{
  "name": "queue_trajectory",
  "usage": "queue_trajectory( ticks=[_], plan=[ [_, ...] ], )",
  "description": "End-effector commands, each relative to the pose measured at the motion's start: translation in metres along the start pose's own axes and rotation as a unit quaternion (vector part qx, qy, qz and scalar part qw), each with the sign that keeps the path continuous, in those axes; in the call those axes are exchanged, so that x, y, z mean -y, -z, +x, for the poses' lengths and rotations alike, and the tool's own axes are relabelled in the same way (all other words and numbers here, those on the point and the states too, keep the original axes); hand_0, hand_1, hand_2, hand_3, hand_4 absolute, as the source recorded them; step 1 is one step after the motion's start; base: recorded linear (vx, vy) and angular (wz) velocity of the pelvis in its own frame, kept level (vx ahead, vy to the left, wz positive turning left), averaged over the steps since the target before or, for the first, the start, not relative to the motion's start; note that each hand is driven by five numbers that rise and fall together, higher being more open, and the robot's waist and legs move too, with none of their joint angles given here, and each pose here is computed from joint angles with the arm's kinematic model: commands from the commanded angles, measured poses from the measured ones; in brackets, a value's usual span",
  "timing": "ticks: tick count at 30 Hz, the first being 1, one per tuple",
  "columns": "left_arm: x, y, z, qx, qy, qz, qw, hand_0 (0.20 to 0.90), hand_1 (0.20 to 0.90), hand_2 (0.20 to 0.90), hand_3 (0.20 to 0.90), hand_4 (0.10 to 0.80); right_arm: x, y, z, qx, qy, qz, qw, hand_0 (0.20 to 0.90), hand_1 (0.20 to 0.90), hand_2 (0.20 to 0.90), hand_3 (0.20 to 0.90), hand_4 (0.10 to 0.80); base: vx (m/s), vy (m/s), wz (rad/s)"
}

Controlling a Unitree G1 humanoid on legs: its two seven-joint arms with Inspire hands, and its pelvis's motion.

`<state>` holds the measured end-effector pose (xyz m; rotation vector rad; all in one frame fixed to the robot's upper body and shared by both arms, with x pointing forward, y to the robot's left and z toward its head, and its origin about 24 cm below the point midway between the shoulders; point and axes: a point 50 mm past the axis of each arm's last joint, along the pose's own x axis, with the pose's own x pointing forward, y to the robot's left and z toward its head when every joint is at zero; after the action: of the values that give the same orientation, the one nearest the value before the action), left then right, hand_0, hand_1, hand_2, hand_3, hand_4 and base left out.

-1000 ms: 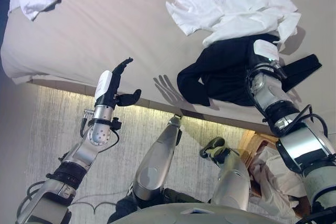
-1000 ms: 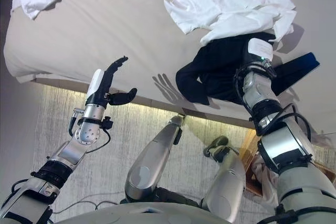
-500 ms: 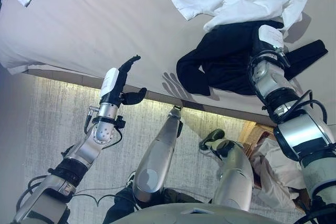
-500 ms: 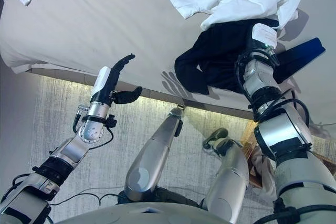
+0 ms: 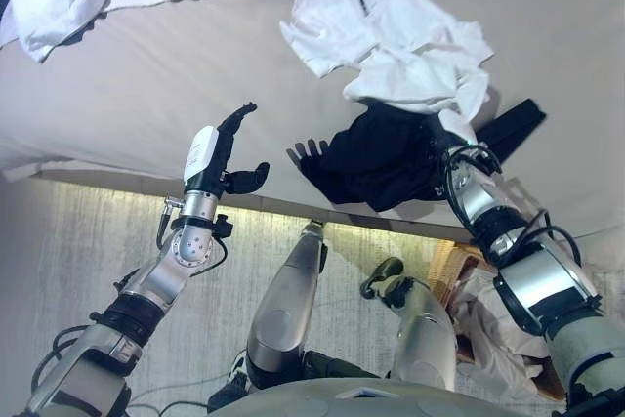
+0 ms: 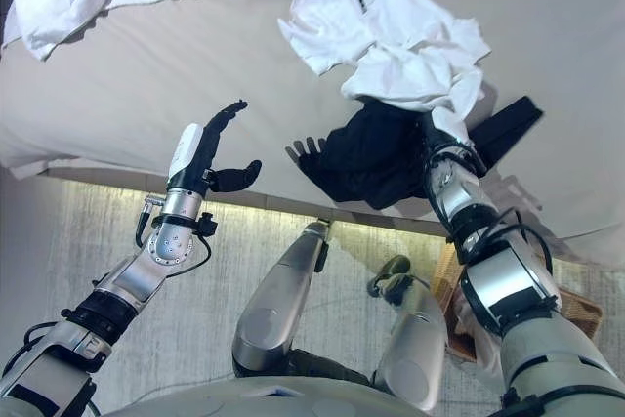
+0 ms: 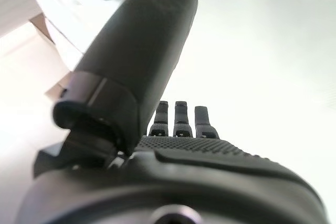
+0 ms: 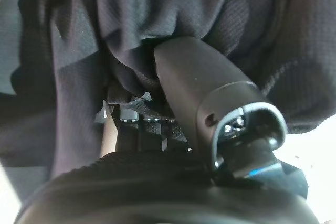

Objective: Pick up the clothes from the bed and place them into the basket

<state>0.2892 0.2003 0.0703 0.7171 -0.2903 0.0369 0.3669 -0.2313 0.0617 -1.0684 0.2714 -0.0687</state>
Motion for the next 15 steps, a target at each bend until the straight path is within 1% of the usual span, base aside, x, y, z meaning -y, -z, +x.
queue_trajectory(
  ticks=[1,6,10,15],
  plan=[
    [-0.02,-0.012,0.011,0.032,-0.059,-0.004,0.998,0.9,0.9,0.9,0.9,0.8,0.014,0.003,-0.002,0.013,0.029,0.015,0.999,0.3,0.3,0.3,0.2,0.1,0.068,-0.01,-0.28],
    [-0.021,0.003,0.001,-0.005,-0.047,0.011,0.999,0.9,0.9,0.9,0.9,0.8,0.0,0.033,-0.016,-0.015,0.011,0.029,0.999,0.3,0.3,0.3,0.2,0.1,0.097,-0.002,-0.25],
    [-0.019,0.013,-0.007,-0.032,-0.039,0.019,0.999,0.9,0.9,0.9,0.9,0.8,-0.001,0.048,-0.025,-0.022,0.008,0.045,0.999,0.3,0.3,0.3,0.2,0.1,0.072,-0.007,-0.25],
    [-0.018,0.025,-0.016,-0.063,-0.032,0.029,0.997,0.9,0.9,0.9,0.9,0.8,0.014,0.048,-0.032,-0.004,0.032,0.092,0.995,0.3,0.3,0.3,0.2,0.1,0.027,-0.019,-0.16]
  ],
)
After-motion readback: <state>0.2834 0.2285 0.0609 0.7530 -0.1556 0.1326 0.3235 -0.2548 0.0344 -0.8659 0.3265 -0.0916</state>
